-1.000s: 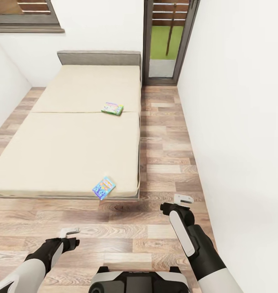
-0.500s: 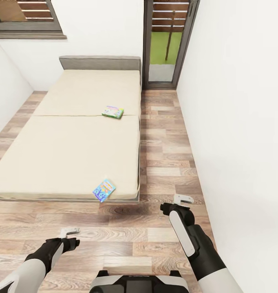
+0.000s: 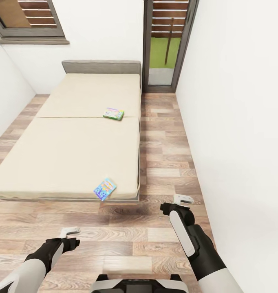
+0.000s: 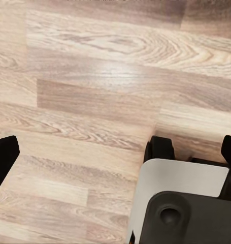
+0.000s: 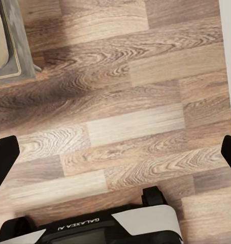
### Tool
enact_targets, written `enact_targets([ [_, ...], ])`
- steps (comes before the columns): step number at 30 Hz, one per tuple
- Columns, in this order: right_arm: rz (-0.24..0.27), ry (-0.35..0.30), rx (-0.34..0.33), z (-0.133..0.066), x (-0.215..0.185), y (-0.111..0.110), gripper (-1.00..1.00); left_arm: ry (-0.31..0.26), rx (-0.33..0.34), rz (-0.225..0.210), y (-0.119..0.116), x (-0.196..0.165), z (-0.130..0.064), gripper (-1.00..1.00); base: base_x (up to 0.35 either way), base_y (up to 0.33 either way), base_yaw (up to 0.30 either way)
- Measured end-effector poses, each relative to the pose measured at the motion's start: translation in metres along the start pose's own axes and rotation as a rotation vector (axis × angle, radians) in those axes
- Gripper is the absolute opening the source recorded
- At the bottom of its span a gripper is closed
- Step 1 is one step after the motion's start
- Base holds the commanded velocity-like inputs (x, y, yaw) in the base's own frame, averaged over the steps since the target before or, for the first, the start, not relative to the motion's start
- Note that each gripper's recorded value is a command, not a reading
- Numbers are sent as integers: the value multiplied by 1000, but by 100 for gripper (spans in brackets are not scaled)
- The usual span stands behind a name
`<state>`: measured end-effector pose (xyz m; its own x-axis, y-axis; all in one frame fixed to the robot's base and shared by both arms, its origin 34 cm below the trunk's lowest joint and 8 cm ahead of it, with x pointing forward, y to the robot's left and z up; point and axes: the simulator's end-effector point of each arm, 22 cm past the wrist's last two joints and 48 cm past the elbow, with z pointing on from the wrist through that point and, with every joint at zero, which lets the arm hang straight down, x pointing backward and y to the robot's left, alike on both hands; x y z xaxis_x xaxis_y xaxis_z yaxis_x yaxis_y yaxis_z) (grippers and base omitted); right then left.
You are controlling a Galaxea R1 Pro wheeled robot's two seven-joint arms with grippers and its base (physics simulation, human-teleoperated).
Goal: Put all the toys in the child's room - the three board games (two on the bed and one on the table), the two jigsaw puzzles on the table, and the tennis ball on the table - inside the toy box on the table in the child's room.
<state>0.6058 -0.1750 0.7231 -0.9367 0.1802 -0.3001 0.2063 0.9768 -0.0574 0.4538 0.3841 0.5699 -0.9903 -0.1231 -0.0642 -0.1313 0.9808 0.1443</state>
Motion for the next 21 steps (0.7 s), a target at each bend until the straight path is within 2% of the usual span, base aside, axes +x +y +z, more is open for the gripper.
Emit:
enact_targets([
  [21,4,-34,-6,-14,-14,1,100,-34,5,-5,0,-15,-11,100,-9,0,0],
])
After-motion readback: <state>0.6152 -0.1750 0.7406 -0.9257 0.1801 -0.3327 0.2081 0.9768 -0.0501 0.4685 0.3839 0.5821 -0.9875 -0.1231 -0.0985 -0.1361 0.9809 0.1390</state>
